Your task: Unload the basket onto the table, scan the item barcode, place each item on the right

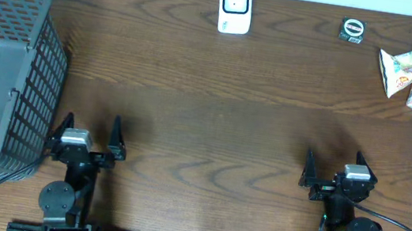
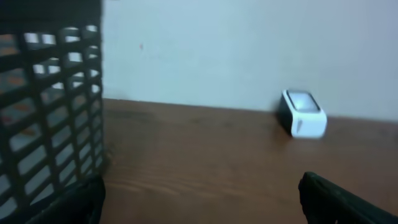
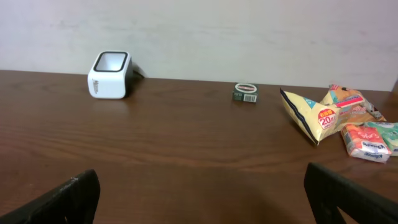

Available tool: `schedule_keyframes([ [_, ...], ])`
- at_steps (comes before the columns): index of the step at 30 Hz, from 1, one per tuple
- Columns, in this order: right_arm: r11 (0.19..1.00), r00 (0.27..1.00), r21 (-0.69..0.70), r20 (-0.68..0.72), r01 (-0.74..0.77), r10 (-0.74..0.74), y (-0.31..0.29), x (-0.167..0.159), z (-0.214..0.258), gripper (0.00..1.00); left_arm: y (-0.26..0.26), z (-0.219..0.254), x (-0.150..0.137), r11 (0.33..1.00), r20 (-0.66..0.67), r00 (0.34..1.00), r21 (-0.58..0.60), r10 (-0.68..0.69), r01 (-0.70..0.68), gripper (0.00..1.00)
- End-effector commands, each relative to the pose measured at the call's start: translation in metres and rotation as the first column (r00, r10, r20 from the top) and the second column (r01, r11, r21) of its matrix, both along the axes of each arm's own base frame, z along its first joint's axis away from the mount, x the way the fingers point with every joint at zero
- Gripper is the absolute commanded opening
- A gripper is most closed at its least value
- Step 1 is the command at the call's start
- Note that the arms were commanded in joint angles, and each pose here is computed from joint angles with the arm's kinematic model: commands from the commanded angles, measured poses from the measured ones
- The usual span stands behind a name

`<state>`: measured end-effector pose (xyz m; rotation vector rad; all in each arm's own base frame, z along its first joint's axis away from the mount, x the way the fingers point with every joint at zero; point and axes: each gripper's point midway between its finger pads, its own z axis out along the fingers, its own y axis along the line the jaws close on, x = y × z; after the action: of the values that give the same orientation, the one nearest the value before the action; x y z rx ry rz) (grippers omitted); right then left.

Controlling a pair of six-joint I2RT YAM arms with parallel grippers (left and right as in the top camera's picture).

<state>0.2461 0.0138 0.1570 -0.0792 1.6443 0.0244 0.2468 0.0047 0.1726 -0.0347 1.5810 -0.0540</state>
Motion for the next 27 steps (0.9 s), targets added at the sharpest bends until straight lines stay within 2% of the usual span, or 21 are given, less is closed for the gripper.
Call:
schedule_keyframes([
  [1,1.000,1.000,-0.008,0.001,0.009,-0.009,-0.002,0.000,0.000,0.99,-0.007,-0.012,-0.001,0.990,-0.043,0.999,0.133,-0.034,0.039,0.98],
  [4,1.000,1.000,-0.008,0.001,0.009,-0.009,-0.002,0.000,0.000,0.99,-0.004,-0.034,-0.003,0.993,-0.133,0.991,0.117,-0.014,0.030,0.98],
  [13,1.000,1.000,-0.008,0.001,0.009,-0.009,-0.002,0.000,0.000,1.00,-0.004,-0.034,-0.003,0.994,-0.133,0.991,0.108,-0.006,0.020,0.98],
  [19,1.000,1.000,-0.008,0.001,0.009,-0.009,-0.002,0.000,0.000,0.99,0.002,-0.035,-0.003,0.993,-0.140,0.989,0.118,0.046,-0.030,0.98],
  [27,1.000,1.000,-0.008,0.001,0.009,-0.009,-0.002,0.000,0.000,0.99,0.011,-0.036,-0.004,0.995,-0.145,0.984,0.019,0.101,-0.099,0.98],
])
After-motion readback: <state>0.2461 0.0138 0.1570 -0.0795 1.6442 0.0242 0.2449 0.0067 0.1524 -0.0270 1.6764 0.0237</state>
